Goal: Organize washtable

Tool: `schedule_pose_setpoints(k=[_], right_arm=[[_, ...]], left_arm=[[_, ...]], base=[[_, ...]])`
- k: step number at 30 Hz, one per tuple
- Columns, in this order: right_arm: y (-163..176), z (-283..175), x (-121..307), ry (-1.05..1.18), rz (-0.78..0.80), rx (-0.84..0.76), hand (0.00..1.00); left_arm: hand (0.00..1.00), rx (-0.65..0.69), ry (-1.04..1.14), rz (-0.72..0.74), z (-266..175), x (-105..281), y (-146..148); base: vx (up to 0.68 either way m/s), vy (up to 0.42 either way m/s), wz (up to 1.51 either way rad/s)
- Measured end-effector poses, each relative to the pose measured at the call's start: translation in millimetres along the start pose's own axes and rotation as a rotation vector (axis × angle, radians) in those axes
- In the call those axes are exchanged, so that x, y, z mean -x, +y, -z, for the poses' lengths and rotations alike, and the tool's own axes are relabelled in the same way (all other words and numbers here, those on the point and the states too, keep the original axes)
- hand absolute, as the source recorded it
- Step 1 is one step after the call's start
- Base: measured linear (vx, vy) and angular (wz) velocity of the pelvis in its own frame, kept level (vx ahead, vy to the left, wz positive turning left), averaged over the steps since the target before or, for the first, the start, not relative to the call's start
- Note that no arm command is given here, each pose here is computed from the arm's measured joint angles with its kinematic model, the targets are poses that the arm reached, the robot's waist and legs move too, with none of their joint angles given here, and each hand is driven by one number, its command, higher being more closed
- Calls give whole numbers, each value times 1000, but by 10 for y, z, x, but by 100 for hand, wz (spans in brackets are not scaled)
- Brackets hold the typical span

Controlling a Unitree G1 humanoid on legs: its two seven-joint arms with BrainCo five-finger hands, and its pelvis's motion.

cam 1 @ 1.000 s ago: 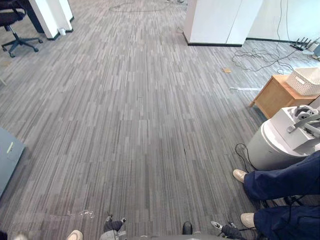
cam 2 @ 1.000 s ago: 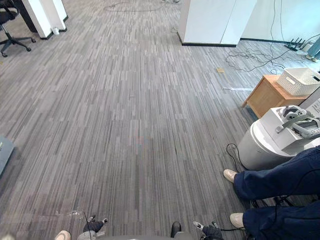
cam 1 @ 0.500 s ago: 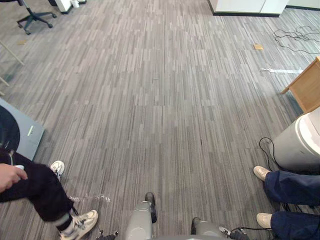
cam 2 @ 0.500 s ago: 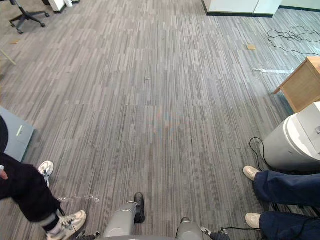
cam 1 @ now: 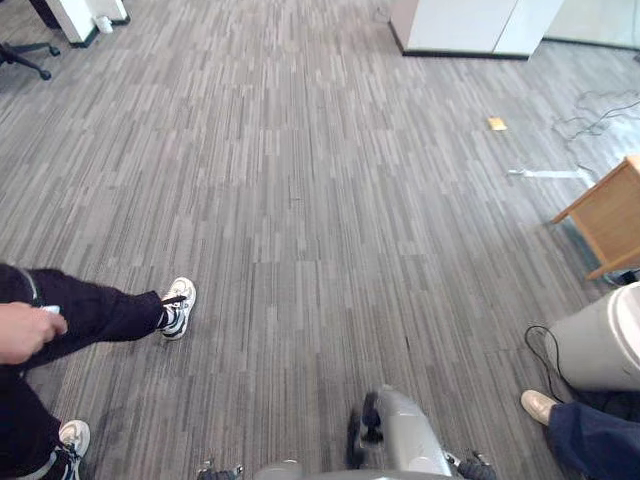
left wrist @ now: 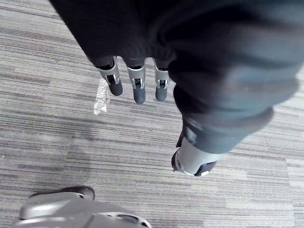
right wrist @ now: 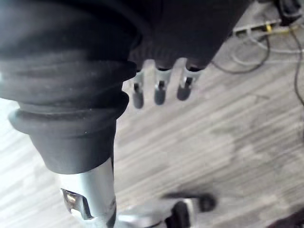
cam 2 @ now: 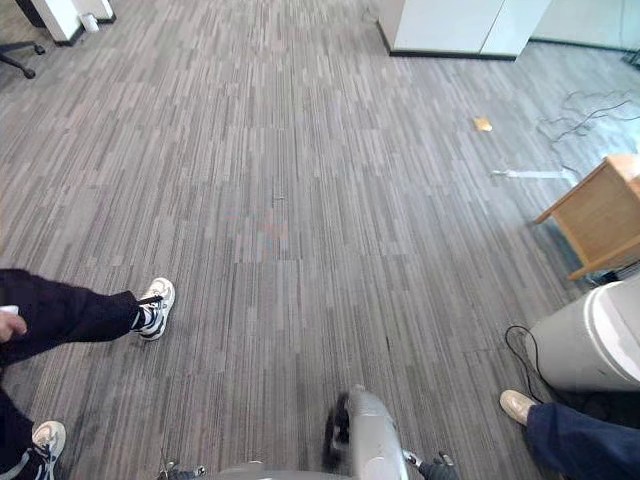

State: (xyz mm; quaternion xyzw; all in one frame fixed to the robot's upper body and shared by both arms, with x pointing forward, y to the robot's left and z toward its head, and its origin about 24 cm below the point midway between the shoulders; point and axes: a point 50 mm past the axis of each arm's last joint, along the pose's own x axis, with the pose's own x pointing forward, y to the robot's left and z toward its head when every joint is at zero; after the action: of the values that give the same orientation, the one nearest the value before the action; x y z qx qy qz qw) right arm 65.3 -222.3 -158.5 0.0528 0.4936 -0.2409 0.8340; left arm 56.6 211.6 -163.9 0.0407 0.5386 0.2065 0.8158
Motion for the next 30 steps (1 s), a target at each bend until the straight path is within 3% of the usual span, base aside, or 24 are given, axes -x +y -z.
schedule_pose_setpoints(k=[7, 15, 23, 30], right_arm=[[-82, -30, 29, -38, 8, 29, 0], [-23, 83, 25, 19, 2, 79, 0], [50, 25, -22, 27, -15, 102, 0], [179, 131, 5, 74, -52, 64, 0]], left_arm=[[0, 96, -13, 20, -111, 8, -174], [0, 161, -73, -42, -235, -29, 48], [0, 213, 80, -64, 296, 111, 59], [0, 169, 84, -92, 292, 63, 254]], base=[[888, -206, 19], [599, -100, -9], [565, 164, -20], [599, 237, -4]])
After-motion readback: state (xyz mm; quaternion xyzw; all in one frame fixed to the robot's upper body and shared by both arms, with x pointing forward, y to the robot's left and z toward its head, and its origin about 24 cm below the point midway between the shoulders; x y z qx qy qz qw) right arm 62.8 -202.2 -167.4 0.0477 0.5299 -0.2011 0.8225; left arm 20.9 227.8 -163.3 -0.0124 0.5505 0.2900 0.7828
